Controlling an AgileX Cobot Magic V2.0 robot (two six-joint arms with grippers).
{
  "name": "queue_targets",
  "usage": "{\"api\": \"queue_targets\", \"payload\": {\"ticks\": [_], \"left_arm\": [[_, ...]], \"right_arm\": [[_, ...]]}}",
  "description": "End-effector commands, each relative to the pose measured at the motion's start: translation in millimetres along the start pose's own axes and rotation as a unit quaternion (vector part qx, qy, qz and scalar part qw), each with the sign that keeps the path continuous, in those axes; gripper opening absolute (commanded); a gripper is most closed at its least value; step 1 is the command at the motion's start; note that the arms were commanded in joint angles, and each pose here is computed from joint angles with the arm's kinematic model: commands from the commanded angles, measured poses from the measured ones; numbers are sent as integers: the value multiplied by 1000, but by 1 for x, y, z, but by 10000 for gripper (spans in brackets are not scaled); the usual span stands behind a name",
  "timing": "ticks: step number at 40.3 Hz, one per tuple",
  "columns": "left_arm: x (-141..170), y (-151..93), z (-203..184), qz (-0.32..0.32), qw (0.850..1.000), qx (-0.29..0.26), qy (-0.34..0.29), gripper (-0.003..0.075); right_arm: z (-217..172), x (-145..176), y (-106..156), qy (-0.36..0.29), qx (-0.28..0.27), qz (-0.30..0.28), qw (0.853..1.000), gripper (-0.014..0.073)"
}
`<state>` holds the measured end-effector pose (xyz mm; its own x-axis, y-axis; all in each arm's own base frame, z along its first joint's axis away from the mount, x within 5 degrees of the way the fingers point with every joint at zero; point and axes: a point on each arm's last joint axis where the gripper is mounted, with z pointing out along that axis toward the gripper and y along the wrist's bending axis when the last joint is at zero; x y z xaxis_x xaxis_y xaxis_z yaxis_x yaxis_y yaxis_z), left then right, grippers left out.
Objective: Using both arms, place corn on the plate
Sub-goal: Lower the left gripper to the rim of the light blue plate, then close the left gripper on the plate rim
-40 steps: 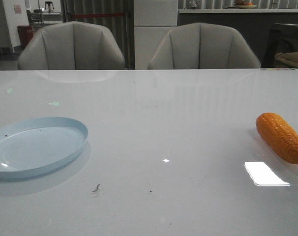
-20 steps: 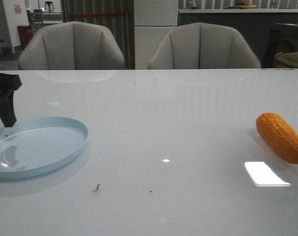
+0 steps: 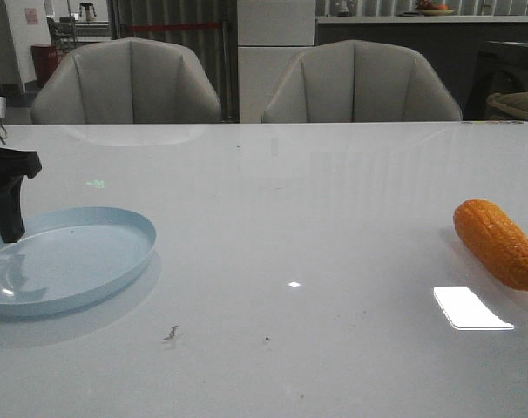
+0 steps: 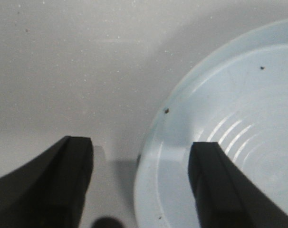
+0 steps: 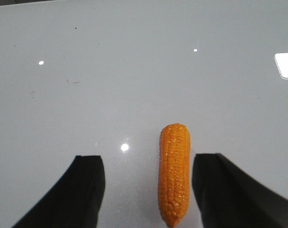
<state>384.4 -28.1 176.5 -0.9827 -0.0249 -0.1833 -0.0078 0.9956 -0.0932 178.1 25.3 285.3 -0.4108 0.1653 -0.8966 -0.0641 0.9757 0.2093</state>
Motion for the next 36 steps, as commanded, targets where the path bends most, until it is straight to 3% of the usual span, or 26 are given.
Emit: {"api": "queue_targets", "payload": {"ticks": [1, 13, 25, 36], "left_arm": [[-8, -4, -21, -14, 999, 18, -40, 320], [-4, -6, -3, -30, 999, 33, 6, 85], [-19, -10, -25, -23, 999, 40, -8, 90], [-45, -31, -80, -29, 993, 114, -29, 90]], "right_arm": [[-3, -19, 3, -56, -5, 0, 998, 510], [-3, -19, 3, -55, -5, 0, 998, 510], [-3, -19, 3, -55, -5, 0, 998, 510], [-3, -19, 3, -55, -5, 0, 998, 510]]}}
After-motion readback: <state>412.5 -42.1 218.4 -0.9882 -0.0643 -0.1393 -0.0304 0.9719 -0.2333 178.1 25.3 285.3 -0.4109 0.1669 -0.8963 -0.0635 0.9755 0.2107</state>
